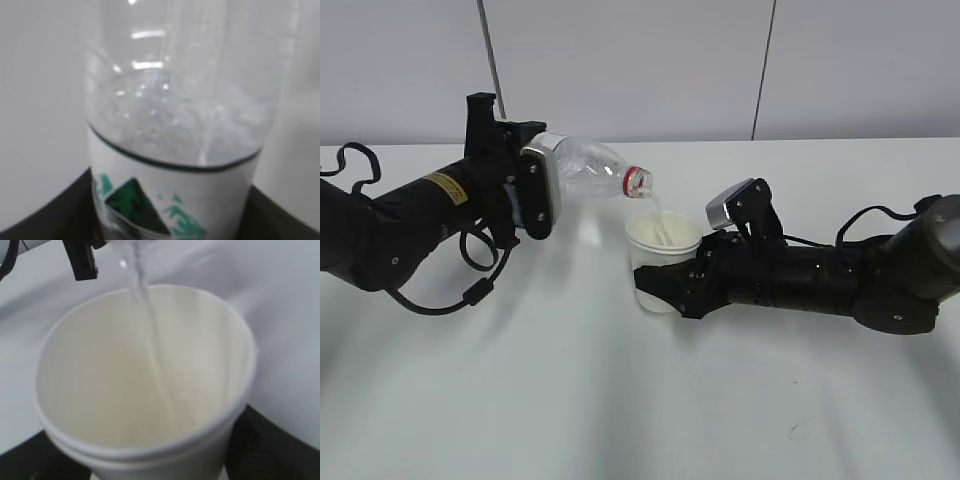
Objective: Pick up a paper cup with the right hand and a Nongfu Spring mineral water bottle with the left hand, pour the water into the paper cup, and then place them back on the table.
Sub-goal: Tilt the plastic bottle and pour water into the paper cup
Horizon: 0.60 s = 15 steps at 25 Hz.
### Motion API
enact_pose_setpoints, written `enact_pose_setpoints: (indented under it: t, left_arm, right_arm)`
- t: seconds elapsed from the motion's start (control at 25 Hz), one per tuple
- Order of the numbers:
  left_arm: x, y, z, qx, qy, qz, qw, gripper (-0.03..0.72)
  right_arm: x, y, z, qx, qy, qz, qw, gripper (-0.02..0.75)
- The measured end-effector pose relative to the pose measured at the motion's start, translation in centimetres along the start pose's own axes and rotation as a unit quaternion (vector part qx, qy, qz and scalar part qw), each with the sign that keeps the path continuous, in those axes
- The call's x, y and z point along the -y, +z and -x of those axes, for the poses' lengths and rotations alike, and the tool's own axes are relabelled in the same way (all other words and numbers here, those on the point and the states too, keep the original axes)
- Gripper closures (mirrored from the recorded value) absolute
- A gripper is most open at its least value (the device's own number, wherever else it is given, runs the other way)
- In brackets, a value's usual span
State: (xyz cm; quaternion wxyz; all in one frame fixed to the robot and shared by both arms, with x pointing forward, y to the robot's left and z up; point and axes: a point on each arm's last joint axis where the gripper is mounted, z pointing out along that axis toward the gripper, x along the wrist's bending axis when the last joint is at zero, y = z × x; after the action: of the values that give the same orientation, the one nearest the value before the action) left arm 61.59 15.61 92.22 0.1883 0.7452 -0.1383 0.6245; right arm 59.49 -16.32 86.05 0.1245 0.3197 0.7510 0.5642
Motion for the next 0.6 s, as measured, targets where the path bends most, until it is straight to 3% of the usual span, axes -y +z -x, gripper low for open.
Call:
enact_pose_setpoints:
  t: [0.6]
  left_arm:
    - [-0.04,-0.07,-0.32,-0.004,0.022,0.0,1.0,0.26]
  right_arm:
    - [0.0,0.0,0.0,0.0,0.0,0.0,1.0,0.231]
